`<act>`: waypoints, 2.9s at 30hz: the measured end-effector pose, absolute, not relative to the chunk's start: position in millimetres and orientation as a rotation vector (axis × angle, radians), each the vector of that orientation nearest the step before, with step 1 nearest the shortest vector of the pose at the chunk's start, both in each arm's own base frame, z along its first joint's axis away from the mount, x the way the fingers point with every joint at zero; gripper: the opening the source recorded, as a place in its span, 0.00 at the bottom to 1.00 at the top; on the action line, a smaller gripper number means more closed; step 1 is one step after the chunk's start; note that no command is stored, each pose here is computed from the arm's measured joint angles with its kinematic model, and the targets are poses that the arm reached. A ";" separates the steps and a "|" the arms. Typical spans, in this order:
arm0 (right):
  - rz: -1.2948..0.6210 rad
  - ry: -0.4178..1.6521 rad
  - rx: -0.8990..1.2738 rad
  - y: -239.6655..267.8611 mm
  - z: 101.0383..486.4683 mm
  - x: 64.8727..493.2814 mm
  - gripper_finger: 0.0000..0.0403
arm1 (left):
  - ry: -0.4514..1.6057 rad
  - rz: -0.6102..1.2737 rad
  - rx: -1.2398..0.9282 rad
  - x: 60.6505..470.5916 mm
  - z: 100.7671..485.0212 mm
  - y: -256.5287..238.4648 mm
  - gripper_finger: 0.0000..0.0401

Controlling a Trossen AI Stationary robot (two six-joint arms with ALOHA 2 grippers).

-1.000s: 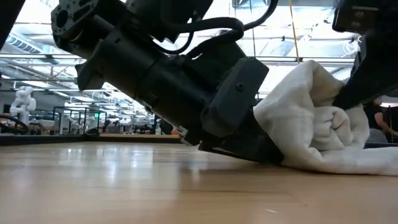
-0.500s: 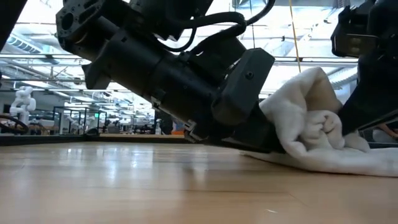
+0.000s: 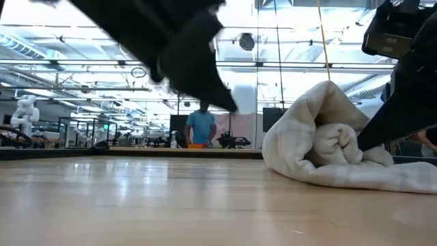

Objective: Roll towel
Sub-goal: Roll the white kitchen towel

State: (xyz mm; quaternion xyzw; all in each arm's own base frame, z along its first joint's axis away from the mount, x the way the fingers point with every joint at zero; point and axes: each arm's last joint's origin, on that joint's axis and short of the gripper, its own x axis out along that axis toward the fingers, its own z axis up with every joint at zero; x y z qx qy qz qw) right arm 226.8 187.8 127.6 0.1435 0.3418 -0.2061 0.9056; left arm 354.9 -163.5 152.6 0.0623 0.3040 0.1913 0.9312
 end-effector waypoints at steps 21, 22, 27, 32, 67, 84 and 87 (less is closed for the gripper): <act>-0.370 0.662 0.298 223.2 146.1 182.9 0.43 | 0.264 0.286 0.166 394.6 163.8 -201.9 0.76; -0.374 0.670 0.283 224.2 141.2 182.5 0.40 | 0.263 0.290 0.166 398.1 162.2 -203.3 0.76; -0.402 0.700 0.253 225.1 119.7 189.1 0.22 | 0.287 0.243 0.137 411.9 156.8 -199.7 0.74; -0.421 0.713 0.250 224.0 108.6 195.0 0.05 | 0.443 0.253 0.152 417.3 136.2 -187.7 0.72; -0.517 0.744 0.270 207.1 90.0 217.2 0.00 | 0.546 0.100 0.511 398.3 163.7 -188.1 0.04; -0.505 0.784 0.253 203.2 99.9 213.7 0.00 | 0.601 0.120 0.427 397.7 151.3 -164.5 0.04; -0.496 0.759 0.270 202.8 112.7 209.9 0.01 | 0.601 0.151 0.354 397.1 149.8 -162.8 0.06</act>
